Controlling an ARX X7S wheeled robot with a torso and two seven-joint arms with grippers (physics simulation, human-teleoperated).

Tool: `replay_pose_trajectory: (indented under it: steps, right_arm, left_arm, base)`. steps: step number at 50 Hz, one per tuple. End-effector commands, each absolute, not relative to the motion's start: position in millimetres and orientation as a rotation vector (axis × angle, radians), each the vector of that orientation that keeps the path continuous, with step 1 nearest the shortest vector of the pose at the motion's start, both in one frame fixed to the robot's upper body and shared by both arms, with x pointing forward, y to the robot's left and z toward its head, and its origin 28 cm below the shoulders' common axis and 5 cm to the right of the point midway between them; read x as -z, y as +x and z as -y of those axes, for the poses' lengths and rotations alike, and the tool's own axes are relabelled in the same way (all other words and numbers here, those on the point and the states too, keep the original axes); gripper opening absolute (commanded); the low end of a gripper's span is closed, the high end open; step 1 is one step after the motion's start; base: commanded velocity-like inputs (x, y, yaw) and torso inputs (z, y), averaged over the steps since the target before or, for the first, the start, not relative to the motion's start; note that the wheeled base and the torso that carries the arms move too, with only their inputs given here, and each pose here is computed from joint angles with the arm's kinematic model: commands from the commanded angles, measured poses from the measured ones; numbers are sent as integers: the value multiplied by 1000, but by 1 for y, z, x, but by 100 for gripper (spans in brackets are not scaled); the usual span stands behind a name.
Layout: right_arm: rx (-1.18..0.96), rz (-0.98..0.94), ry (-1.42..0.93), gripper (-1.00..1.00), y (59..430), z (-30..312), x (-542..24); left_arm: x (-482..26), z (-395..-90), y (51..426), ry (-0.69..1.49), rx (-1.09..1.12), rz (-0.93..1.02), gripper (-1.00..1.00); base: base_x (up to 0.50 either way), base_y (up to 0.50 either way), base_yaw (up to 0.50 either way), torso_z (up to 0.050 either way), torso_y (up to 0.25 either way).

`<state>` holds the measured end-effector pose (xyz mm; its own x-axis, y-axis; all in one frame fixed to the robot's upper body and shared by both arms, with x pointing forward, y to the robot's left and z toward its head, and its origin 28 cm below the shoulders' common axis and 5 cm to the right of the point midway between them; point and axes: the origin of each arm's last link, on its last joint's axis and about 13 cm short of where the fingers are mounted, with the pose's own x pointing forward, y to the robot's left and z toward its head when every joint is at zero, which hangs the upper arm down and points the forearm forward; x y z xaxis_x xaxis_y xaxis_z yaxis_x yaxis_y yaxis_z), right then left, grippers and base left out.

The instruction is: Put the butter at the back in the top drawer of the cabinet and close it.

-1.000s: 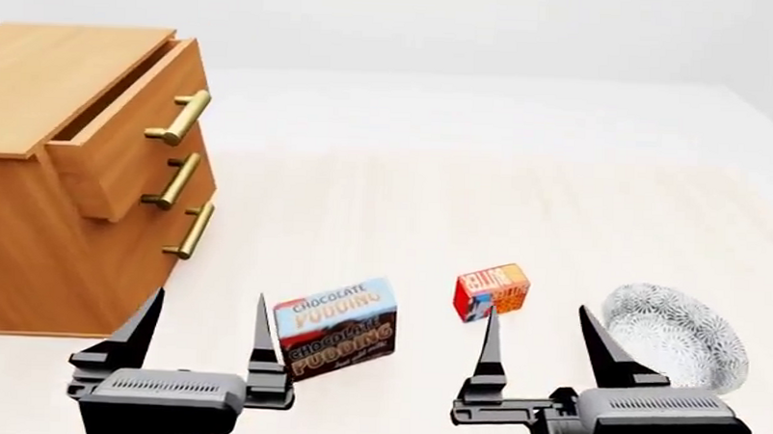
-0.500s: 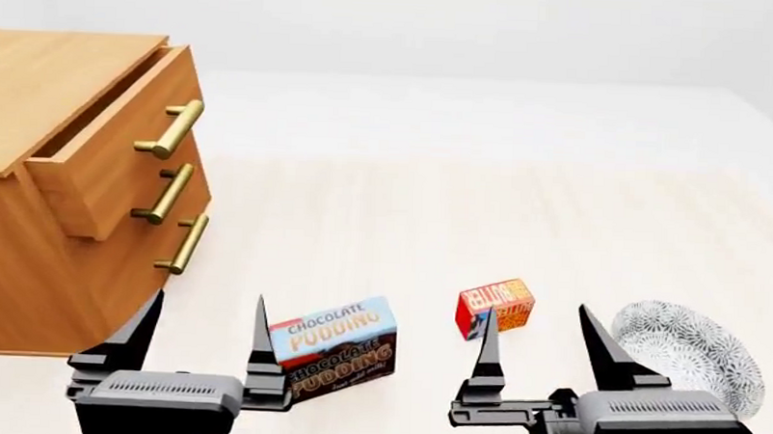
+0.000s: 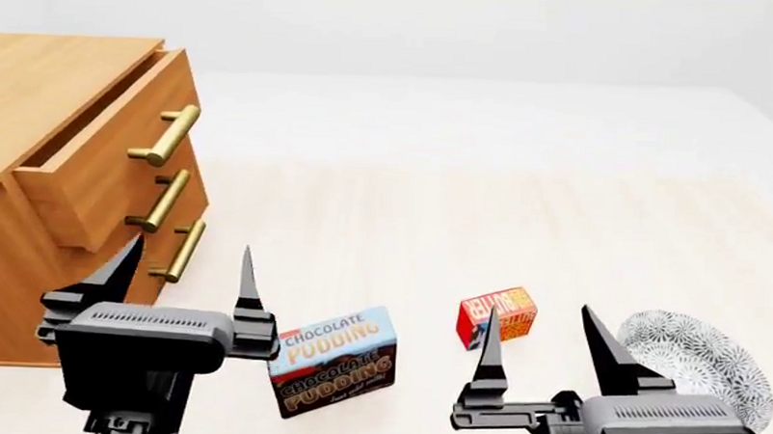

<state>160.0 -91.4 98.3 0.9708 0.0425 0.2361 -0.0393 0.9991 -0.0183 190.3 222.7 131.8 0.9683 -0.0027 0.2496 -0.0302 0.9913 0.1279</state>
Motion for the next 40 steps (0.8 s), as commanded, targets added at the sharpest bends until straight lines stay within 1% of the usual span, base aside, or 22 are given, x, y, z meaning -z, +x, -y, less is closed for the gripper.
replay_pose_trajectory:
  steps: [1, 9, 14, 23, 29, 33, 38, 40]
  right_arm:
    - [-50, 242, -9, 100, 157, 92, -98]
    - [-50, 248, -3, 100, 154, 93, -100]
    - [-51, 247, 2, 100, 153, 94, -100]
    - [-53, 249, 6, 100, 152, 97, -103]
    - [-51, 255, 8, 100, 154, 98, -108]
    - [-46, 257, 13, 100, 156, 101, -110]
    - [-39, 254, 17, 100, 159, 104, -111]
    - [-39, 253, 21, 100, 160, 105, -111]
  left_arm:
    - [-204, -236, 216, 217, -9, 278, 100]
    - [-262, -242, 262, 260, -17, 233, 100]
    - [-294, -245, 285, 276, -26, 235, 100]
    - [-372, -253, 299, 281, -84, 270, 100]
    - [-412, -258, 314, 284, -131, 263, 100]
    - [-424, -262, 331, 283, -160, 205, 100]
    - [-419, -266, 351, 238, -157, 101, 100]
    - [-404, -269, 364, 229, -168, -24, 100]
  base:
    - [0, 0, 0, 0, 0]
    - [0, 0, 0, 0, 0]
    - [0, 0, 0, 0, 0]
    - [0, 0, 0, 0, 0]
    - [0, 0, 0, 0, 0]
    - [0, 0, 0, 0, 0]
    - [0, 0, 0, 0, 0]
    - [0, 0, 0, 0, 0]
